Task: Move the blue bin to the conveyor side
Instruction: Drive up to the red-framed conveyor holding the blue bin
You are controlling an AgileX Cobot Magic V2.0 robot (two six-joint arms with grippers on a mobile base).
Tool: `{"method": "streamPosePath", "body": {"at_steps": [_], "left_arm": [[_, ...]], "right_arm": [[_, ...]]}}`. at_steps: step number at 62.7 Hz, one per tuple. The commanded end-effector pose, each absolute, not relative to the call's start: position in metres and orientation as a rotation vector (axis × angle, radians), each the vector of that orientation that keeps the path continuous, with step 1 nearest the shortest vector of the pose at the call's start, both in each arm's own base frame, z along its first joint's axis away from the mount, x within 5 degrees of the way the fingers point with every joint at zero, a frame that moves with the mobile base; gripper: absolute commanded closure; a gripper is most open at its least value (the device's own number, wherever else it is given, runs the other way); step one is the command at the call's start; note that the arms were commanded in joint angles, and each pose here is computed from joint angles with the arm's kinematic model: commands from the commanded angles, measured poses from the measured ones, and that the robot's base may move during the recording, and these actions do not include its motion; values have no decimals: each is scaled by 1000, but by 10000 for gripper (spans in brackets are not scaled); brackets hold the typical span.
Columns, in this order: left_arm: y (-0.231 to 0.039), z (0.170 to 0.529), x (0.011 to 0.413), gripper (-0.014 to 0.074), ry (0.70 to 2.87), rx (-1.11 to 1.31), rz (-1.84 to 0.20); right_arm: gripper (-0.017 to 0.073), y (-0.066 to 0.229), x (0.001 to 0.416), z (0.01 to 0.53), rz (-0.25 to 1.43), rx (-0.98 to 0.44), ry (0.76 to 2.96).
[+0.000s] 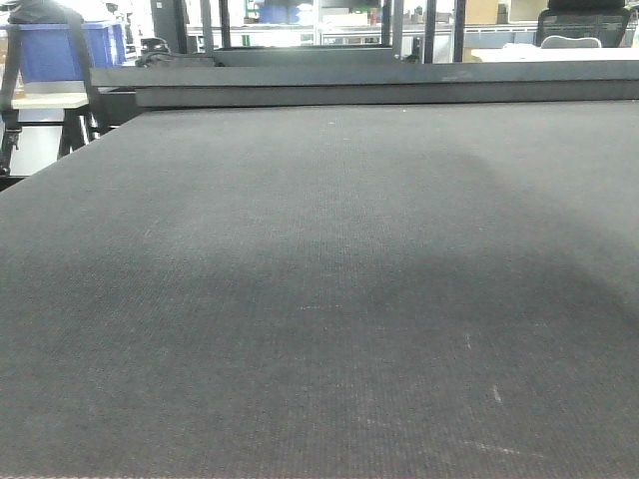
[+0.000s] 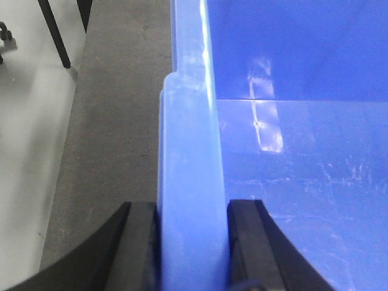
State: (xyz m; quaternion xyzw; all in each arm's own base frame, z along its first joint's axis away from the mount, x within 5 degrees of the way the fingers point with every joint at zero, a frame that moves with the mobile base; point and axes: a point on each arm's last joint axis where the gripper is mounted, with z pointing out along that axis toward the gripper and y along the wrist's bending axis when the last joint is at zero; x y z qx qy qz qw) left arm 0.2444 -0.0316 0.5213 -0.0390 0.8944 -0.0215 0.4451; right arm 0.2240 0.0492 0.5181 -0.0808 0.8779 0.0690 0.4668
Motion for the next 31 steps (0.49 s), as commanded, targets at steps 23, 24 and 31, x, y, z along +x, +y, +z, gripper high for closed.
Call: {"method": "streamPosePath", "body": {"at_steps": [23,24,31], "left_arm": [[-30,537,239,613,2083,-85,-52],[-30,537,239,613,2083,-85,-52],[-30,537,239,613,2083,-85,-52]], "right_arm": [[638,49,218,540,173,-210,1969],[638,49,218,540,173,-210,1967],[638,49,218,540,174,-209,1960]]}}
